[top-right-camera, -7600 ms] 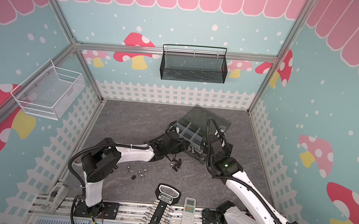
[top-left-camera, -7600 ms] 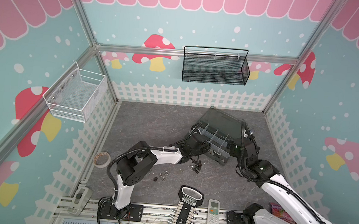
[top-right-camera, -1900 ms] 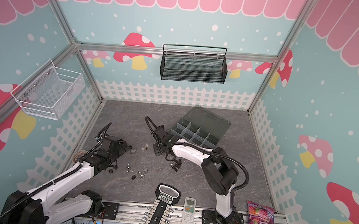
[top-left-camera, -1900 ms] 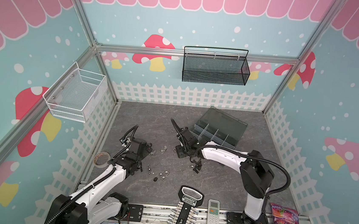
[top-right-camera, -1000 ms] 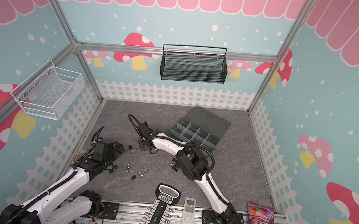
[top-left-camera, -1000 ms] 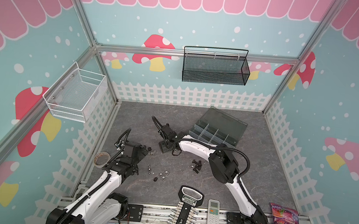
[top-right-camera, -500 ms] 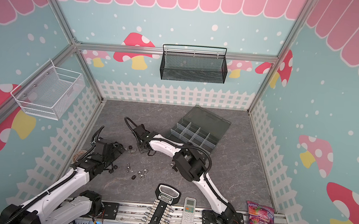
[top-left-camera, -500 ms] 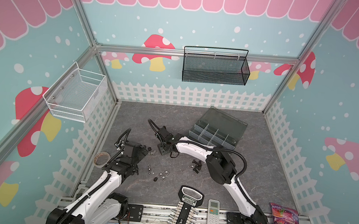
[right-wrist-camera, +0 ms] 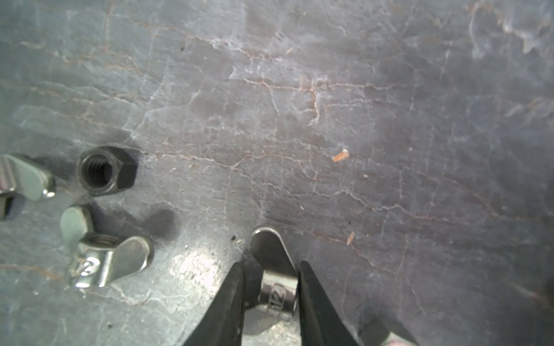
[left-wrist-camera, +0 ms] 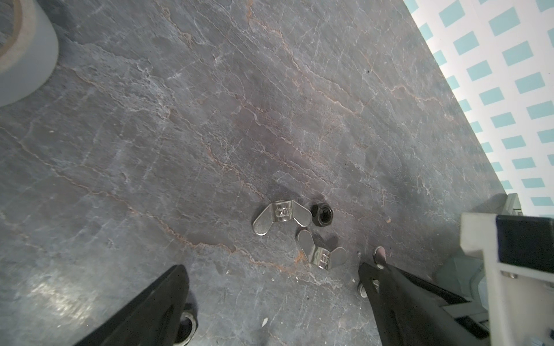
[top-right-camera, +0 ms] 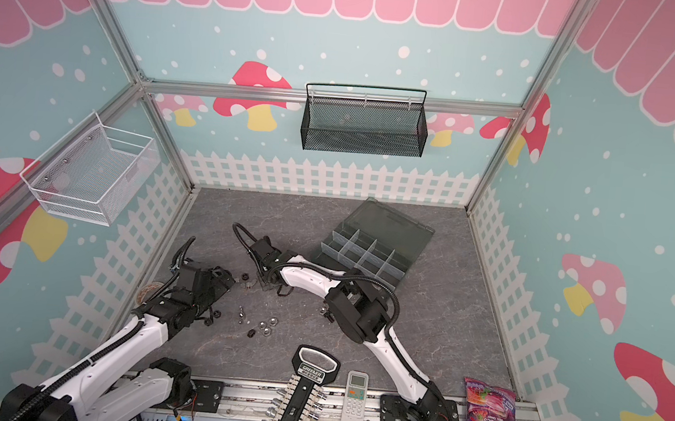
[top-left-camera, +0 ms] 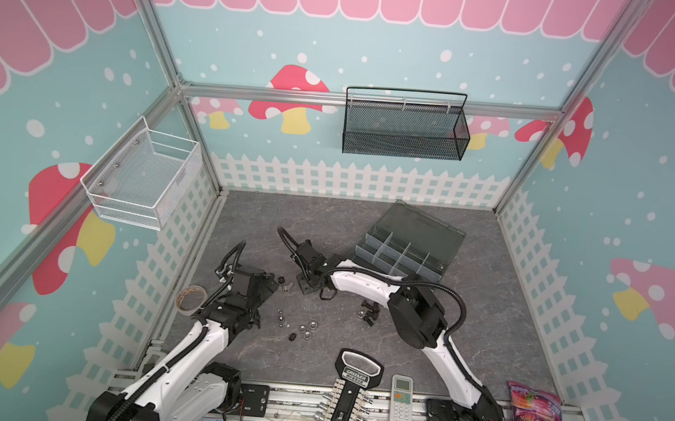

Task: Sort the screws and nuts into containers
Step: 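Lower the right gripper onto a silver wing nut and close it, then carry the wing nut with the right gripper into an empty box compartment and release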

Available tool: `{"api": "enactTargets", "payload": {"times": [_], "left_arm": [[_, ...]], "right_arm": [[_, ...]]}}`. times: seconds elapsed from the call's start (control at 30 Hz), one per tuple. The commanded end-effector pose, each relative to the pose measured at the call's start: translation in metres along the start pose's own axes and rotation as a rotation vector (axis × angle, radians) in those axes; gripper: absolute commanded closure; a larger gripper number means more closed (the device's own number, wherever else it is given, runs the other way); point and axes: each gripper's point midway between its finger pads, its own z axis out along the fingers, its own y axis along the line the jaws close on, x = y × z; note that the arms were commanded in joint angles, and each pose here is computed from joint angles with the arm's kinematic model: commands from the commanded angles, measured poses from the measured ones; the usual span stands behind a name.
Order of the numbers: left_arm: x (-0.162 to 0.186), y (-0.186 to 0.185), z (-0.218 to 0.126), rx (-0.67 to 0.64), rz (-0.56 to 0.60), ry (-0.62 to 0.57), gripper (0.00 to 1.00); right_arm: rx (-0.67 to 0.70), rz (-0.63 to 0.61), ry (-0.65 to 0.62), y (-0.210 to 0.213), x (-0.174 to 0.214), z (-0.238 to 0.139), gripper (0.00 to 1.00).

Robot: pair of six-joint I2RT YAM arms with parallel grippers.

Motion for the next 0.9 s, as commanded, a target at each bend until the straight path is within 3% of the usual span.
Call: {"api": "enactTargets", "payload": {"times": [0.0, 0.33, 0.87], "left_arm": [[0.003, 0.007, 0.002, -0.016, -0.024, 0.006, 0.0], [0.002, 0.004, 0.003, -0.01, -0.027, 0.007, 0.0], [0.003, 0.001, 0.004, -0.002, -0.017, 0.012, 0.0]], "right_arm": [[0.04, -0.038, 0.132, -0.01, 0.043, 0.015, 0.76], [0.033, -0.04, 0.114, -0.008, 0.036, 0.012, 1.0], [0.024, 0.043, -0.109, -0.025, -0.009, -0.084, 1.0]]}}
